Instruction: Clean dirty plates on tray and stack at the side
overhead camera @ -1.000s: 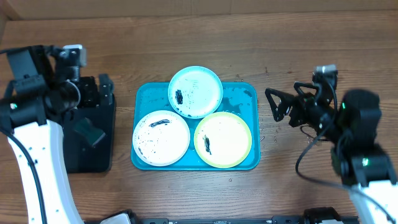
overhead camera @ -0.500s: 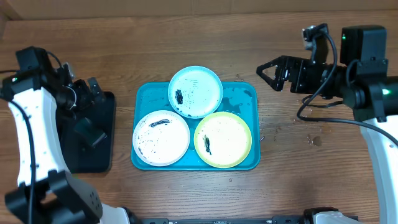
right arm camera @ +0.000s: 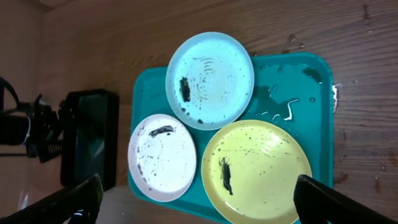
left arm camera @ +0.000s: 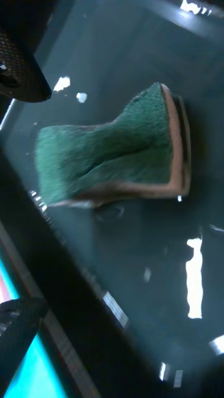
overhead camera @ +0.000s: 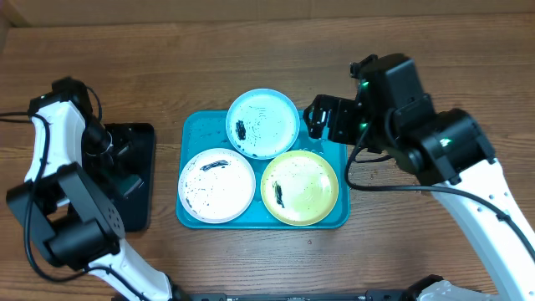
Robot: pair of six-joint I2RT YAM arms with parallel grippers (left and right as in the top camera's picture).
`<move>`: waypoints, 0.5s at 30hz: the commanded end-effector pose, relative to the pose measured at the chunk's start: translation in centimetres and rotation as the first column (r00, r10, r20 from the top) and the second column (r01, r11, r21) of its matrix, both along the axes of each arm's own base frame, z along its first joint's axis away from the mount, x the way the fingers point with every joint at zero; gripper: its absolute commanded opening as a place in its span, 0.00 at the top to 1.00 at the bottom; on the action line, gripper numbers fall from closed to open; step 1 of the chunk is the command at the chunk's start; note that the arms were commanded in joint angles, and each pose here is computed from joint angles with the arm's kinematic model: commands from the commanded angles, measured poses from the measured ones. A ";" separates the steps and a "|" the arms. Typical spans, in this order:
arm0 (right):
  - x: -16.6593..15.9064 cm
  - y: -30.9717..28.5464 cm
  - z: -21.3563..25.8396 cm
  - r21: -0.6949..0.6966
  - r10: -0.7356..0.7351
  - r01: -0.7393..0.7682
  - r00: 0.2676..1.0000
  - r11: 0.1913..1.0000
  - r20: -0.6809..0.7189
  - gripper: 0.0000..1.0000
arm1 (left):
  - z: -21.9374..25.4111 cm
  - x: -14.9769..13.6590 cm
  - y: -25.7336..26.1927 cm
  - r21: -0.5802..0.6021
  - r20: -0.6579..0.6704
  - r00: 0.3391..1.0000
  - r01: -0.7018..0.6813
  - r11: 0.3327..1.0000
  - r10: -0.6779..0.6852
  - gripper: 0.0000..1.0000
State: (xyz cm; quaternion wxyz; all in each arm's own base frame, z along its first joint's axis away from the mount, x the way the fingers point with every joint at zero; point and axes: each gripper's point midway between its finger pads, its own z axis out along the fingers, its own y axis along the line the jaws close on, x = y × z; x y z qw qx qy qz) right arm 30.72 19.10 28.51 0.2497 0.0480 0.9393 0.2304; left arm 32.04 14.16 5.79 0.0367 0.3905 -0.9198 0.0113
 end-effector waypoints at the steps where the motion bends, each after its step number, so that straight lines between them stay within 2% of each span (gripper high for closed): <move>1: 1.3 -1.0 1.0 -0.016 -0.144 0.145 0.988 0.989 0.049 0.00 | -1.8 -1.1 1.6 0.019 -0.076 0.993 -0.090 0.996 0.091 0.00; 6: 1.8 -0.6 1.5 0.006 -0.144 0.144 0.987 0.989 0.073 0.00 | -2.3 -2.8 3.5 0.036 -0.111 0.978 -0.176 0.984 0.179 0.00; 11: 2.2 -0.3 1.2 0.007 -0.144 0.144 0.987 0.990 0.075 0.00 | -1.7 -3.3 4.3 -0.008 -0.082 0.970 -0.230 0.973 0.228 0.00; 15: 3.0 0.2 0.3 -0.003 -0.144 0.144 0.988 0.990 0.063 0.00 | -2.0 -1.7 3.3 -0.099 0.002 0.991 -0.134 0.986 0.135 0.00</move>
